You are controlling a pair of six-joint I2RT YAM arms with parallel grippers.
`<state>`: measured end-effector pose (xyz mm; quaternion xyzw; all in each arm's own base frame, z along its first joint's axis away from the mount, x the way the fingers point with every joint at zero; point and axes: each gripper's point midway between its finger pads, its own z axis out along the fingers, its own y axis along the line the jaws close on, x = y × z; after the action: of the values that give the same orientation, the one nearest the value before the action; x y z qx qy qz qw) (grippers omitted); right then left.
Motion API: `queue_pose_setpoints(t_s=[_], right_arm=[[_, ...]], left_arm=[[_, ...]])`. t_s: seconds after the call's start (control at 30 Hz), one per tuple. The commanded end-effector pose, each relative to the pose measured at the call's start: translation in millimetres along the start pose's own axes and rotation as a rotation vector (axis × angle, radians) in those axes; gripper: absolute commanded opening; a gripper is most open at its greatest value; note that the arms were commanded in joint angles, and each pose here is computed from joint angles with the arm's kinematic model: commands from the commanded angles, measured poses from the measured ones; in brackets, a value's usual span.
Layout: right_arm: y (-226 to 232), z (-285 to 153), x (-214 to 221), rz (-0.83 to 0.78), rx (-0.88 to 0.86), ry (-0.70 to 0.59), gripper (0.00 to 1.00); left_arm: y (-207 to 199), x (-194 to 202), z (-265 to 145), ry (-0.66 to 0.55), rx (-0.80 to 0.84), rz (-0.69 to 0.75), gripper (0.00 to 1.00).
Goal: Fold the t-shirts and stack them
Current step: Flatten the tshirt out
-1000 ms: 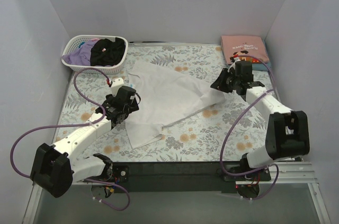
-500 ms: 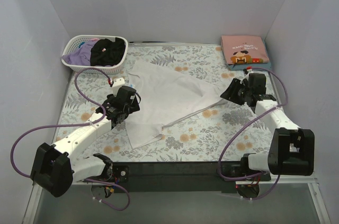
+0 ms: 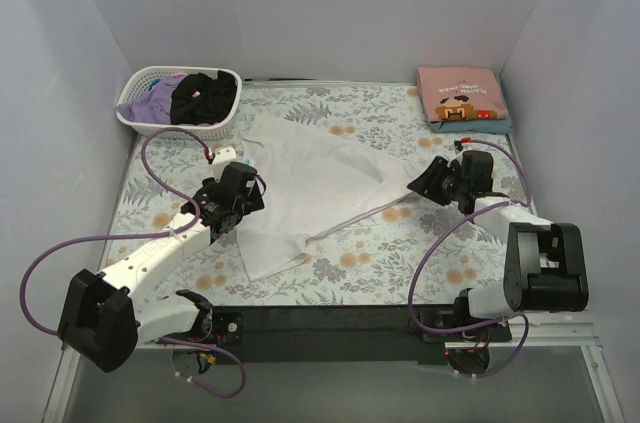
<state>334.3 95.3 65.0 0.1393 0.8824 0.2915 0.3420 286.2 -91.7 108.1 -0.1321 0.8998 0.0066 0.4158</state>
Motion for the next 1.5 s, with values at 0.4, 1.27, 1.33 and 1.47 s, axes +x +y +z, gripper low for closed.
queue_pose_setpoints(t_s=[0.4,1.27,1.33,1.47], right_arm=[[-7.0,12.2,-27.5,0.014,-0.006,-0.085,0.46],[9.3,-23.0,-9.9,-0.004,-0.031,-0.026,0.01],[-0.2,-34.2,13.7,0.008,0.017,0.043,0.01],[-9.3,-63.5,42.4,-0.010,0.087,0.108,0.01]], left_arm=[[2.7,1.4,3.8,-0.002,-0.011,0.011,0.64],[5.5,4.8,5.0,0.006,-0.023,0.021,0.64],[5.4,3.4,4.5,0.004,-0.022,0.019,0.64],[4.6,3.6,3.4,0.005,-0.017,0.017,0.64]])
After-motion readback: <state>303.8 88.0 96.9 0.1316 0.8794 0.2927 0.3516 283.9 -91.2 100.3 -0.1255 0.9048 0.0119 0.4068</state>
